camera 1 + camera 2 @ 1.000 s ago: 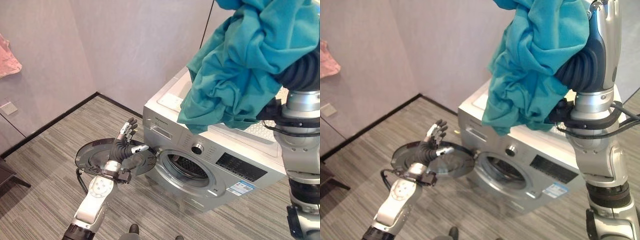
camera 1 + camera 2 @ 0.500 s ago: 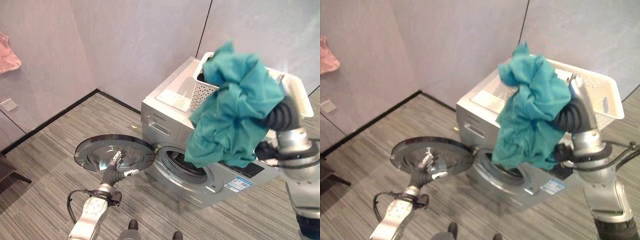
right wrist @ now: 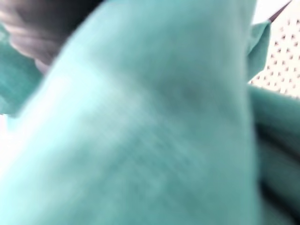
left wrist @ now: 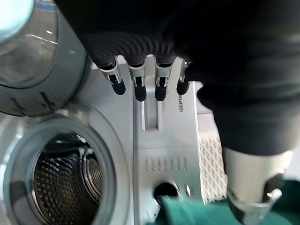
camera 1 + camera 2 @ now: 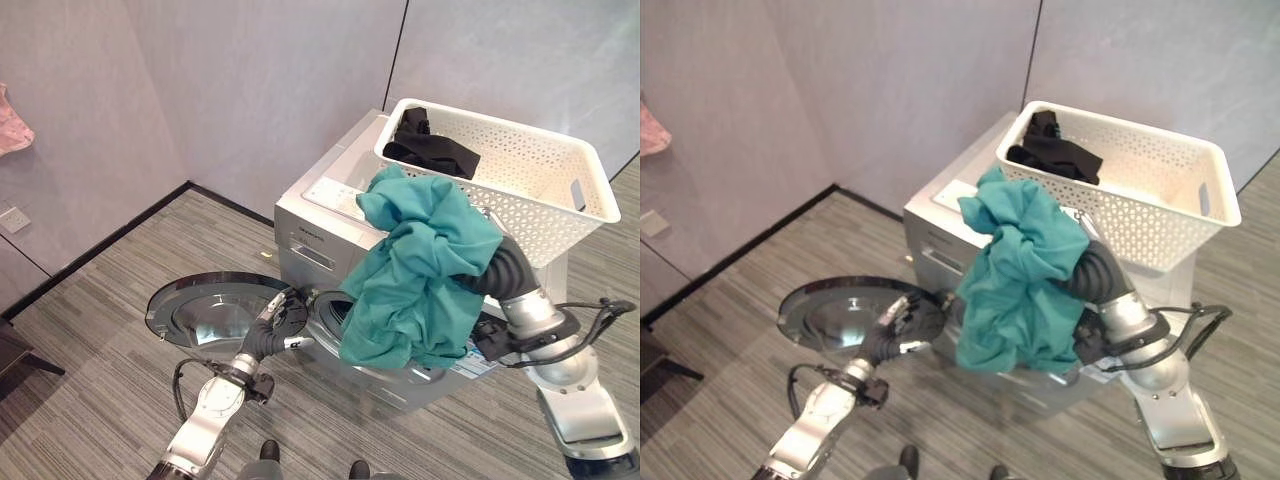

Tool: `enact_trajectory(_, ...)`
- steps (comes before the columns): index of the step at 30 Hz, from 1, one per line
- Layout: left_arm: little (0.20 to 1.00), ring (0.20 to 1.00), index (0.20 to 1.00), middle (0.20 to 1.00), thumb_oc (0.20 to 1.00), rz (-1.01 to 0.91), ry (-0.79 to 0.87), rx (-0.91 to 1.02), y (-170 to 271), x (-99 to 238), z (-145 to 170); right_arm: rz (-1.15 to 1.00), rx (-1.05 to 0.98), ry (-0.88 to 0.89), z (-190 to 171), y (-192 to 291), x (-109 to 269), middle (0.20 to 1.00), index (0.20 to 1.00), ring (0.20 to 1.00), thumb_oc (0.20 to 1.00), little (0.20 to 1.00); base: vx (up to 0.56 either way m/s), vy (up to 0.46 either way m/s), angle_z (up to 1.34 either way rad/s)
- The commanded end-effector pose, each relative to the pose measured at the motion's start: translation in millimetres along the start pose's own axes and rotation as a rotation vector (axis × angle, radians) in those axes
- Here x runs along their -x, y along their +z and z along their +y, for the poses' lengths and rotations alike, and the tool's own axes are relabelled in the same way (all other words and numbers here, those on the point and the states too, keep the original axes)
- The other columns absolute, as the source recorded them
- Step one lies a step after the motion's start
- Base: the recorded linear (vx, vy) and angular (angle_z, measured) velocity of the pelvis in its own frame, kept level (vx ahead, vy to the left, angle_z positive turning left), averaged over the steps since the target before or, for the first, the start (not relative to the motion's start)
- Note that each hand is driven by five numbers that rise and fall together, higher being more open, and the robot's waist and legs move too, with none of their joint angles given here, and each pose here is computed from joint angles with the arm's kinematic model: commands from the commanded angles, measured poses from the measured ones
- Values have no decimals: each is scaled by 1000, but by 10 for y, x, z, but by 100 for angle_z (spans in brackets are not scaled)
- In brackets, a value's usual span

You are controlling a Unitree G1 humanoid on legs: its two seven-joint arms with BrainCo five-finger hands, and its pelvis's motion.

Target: Grab the laundry basket,head to the washer,open it,put in the laundry and shut it.

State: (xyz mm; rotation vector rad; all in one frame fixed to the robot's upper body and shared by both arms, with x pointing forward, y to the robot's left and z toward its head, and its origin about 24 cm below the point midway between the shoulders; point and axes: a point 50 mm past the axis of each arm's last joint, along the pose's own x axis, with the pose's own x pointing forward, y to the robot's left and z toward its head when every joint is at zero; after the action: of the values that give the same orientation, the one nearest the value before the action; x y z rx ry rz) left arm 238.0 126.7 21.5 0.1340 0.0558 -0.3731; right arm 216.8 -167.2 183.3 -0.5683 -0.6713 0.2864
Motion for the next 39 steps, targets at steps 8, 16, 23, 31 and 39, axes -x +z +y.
enact_trajectory(8, 1000, 1000, 1000, 1000, 1000, -75, -68, 74, 142, -203, -202, -136, -50, -45, -19, 208, -122, 200, 200, 200, 200, 200, 9, 3, 1)
enact_trajectory(16, 1000, 1000, 1000, 1000, 1000, -90, -91, 185, 243, -391, -364, -139, -85, -56, 29, 212, -156, 200, 200, 200, 200, 200, 19, 8, 3)
enact_trajectory(23, 1000, 1000, 1000, 1000, 1000, -142, -91, 231, 449, -581, -429, -103, -111, -39, 108, 151, -149, 200, 200, 200, 200, 200, 35, 12, -1)
enact_trajectory(31, 1000, 1000, 1000, 1000, 1000, -224, -161, 282, 747, -682, -541, -62, -154, 32, 258, 81, -166, 200, 200, 200, 200, 200, 8, 4, -2)
enact_trajectory(39, 1000, 1000, 1000, 1000, 1000, -231, -236, 321, 852, -694, -685, -43, -176, 83, 375, 59, -196, 200, 200, 200, 200, 200, -4, 1, 4)
